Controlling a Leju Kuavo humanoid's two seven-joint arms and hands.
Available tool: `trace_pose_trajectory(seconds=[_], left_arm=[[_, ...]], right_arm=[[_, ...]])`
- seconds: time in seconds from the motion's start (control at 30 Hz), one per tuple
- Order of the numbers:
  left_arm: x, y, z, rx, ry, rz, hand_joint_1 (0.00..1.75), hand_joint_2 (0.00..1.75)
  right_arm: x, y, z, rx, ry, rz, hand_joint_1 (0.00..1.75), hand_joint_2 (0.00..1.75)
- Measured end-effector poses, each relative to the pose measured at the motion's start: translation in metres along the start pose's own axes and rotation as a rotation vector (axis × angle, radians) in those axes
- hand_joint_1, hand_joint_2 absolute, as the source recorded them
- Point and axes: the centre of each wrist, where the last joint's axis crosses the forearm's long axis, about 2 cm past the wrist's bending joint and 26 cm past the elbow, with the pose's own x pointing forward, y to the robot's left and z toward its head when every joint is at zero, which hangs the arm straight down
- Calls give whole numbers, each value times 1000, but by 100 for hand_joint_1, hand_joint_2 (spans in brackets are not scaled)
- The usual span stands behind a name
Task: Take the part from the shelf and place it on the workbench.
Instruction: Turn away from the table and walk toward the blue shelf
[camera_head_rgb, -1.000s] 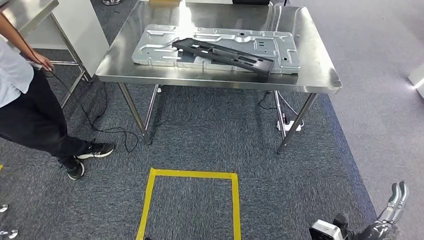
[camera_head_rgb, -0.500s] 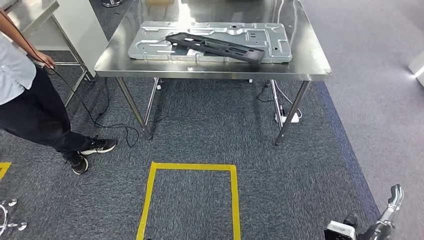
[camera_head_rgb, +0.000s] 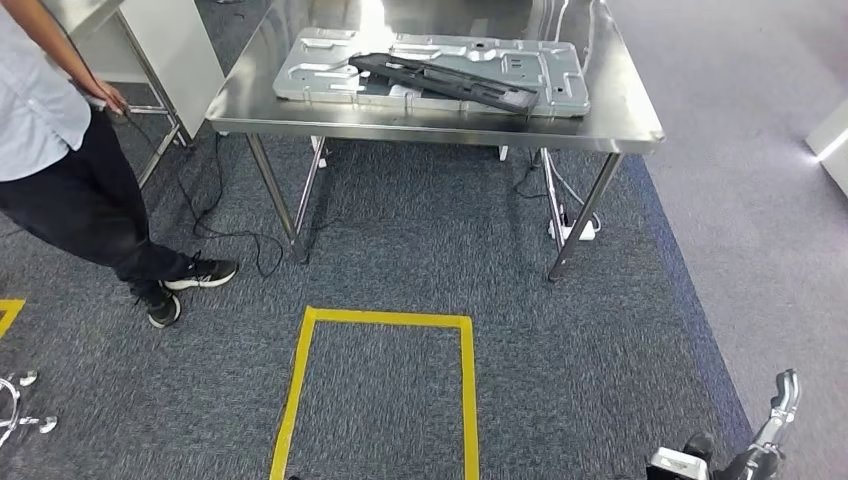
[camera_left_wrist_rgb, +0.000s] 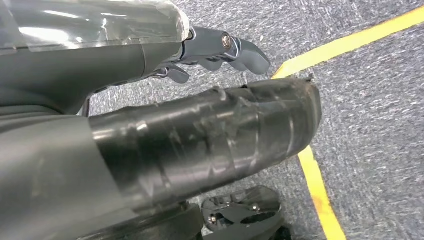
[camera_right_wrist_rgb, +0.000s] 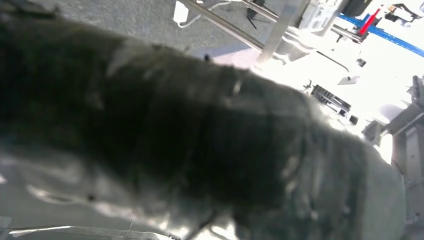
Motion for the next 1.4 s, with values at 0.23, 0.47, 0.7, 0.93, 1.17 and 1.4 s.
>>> trace_pose_trajectory(seconds=[0.23,0.47,0.7,0.93,1.17,1.4], left_arm=[[-1,0,0,1,-5,0,0,0],[-1,0,0,2,-6,1,0,0],[-2,-1,1,2,-2,2,0,0],[-2,0,0,8,-4,3,0,0],[-4,0,1,12,0,2,0,0],[-3,0,1,13,6,6,0,0]], right_arm=[[-2,-1,1,12,0,-13,0,0],[-2,-2,2,15,5,-14,0,0],[-1,-3,5,16,11,-9,0,0],[-1,-2,6,17,12,-4,0,0],[-7,-4,10,34,63,-3,0,0],[-26,-8,22,55,158,22,0,0]])
